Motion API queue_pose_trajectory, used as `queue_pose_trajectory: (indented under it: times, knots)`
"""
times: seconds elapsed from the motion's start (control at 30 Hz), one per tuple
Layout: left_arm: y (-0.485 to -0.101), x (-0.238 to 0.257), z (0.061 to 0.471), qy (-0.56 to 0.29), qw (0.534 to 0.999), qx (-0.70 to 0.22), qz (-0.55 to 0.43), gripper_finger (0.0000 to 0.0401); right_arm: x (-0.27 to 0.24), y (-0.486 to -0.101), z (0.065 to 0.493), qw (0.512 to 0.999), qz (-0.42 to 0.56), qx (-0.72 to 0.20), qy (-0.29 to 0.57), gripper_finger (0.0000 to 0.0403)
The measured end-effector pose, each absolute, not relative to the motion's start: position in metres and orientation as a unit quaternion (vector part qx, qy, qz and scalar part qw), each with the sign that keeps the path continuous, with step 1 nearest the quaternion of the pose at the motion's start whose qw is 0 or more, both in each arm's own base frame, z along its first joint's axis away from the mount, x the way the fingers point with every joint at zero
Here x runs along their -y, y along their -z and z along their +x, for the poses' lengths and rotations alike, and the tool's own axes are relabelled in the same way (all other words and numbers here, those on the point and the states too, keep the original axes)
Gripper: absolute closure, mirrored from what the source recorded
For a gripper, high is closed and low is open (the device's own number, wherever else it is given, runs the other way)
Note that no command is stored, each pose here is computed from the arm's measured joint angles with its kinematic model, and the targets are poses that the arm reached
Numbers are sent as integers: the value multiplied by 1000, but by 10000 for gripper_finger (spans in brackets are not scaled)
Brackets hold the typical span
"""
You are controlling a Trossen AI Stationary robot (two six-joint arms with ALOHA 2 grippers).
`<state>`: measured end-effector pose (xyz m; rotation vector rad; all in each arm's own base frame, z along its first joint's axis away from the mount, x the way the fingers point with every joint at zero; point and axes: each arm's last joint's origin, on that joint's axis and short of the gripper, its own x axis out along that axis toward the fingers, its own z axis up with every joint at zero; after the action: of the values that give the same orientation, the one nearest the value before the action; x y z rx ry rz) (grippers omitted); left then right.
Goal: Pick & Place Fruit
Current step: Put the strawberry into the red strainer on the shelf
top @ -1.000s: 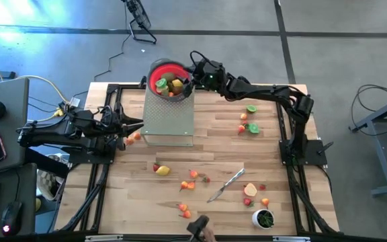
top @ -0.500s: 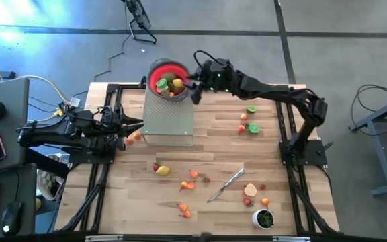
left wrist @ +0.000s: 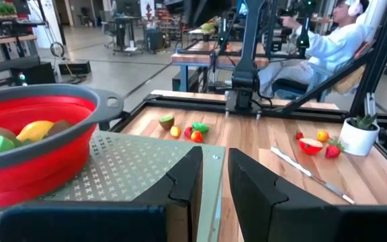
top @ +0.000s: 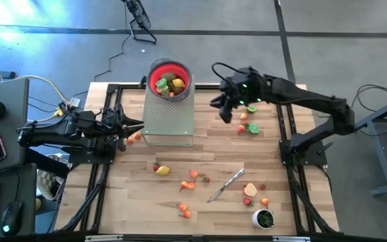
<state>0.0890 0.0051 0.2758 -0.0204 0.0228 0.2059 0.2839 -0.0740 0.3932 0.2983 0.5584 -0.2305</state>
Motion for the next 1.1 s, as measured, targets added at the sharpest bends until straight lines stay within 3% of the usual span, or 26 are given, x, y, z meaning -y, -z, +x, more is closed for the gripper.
queue_pose_trajectory:
  times: [0.2, 0.57, 0.77, 1.1]
  knots:
    - [-275, -5, 89, -103, 994, -12, -19, 334, 40, -397, 257, 939, 142, -284, 135, 381]
    - [-275, -5, 89, -103, 992, -10, -70, 334, 7, -326, 242, 907, 203, -346, 125, 385]
    - [-275, -5, 89, -103, 992, -11, -66, 334, -13, -304, 243, 902, 211, -369, 70, 385]
    - [-275, -5, 89, -103, 992, -11, -67, 334, -38, -303, 245, 915, 152, -370, -43, 385]
